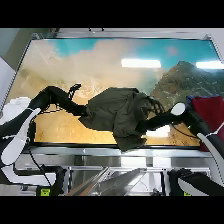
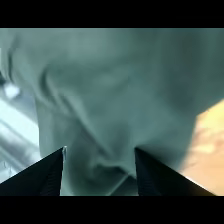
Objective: Fold the shirts.
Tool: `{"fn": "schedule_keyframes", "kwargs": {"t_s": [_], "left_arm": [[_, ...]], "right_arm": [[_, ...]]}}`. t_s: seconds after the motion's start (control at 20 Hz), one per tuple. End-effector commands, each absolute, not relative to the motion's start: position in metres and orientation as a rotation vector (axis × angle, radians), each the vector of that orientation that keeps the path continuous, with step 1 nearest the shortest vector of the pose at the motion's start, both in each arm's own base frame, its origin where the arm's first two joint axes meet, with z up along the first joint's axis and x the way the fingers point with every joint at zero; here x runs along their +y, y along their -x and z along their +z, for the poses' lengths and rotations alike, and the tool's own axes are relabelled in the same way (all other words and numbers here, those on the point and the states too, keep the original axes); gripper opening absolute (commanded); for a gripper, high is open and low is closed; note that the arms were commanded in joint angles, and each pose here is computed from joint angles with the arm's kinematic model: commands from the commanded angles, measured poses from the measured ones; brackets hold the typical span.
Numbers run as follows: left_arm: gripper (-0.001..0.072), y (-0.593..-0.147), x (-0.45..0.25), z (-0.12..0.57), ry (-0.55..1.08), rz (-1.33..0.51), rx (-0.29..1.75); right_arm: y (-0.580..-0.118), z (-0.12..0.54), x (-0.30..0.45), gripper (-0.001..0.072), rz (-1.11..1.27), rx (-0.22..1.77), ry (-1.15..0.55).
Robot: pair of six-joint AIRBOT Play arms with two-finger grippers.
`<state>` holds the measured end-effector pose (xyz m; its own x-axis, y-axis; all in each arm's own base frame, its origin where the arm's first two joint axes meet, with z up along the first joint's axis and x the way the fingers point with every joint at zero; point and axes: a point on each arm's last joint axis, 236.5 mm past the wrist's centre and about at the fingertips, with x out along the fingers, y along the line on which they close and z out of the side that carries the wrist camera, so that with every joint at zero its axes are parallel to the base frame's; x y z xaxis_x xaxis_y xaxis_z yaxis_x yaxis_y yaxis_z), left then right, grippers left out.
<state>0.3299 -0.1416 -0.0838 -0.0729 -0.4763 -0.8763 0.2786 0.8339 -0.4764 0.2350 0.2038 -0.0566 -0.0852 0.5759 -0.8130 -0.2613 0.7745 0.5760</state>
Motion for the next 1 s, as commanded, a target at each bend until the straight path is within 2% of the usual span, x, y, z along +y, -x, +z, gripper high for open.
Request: {"fn": "schedule_keyframes", "kwargs": {"t_s": [0.0,0.25,0.45,0.65,0.7,0.75,0.8,0.9,0.95], "left_arm": [[0.0019,-0.325,-0.142,-0.083,0.168,-0.636,1.541],[0.0019,-0.320,-0.142,-0.083,0.167,-0.647,1.558],[0.0019,-0.319,-0.143,-0.082,0.168,-0.650,1.563],[0.0019,-0.319,-0.143,-0.082,0.168,-0.651,1.563],[0.0019,-0.319,-0.143,-0.082,0.168,-0.651,1.563],[0.0019,-0.319,-0.142,-0.082,0.168,-0.650,1.563],[0.0019,-0.319,-0.143,-0.082,0.168,-0.650,1.563],[0.0019,-0.319,-0.143,-0.082,0.168,-0.651,1.563],[0.0019,-0.319,-0.143,-0.082,0.168,-0.650,1.562]], "right_arm": [[-0.195,-0.080,0.220,0.0497,0.730,1.588,-0.228],[-0.151,-0.071,0.206,0.0496,0.729,1.775,-0.181],[-0.176,-0.078,0.193,0.0497,0.613,1.683,-0.141],[-0.188,-0.092,0.220,0.0491,0.644,1.670,-0.271],[-0.186,-0.095,0.225,0.0409,0.664,1.683,-0.293],[-0.185,-0.097,0.228,0.0265,0.684,1.690,-0.296],[-0.184,-0.100,0.228,0.0258,0.683,1.702,-0.298],[-0.181,-0.099,0.228,0.0035,0.698,1.706,-0.294],[-0.182,-0.097,0.229,0.0022,0.704,1.697,-0.293]]}}
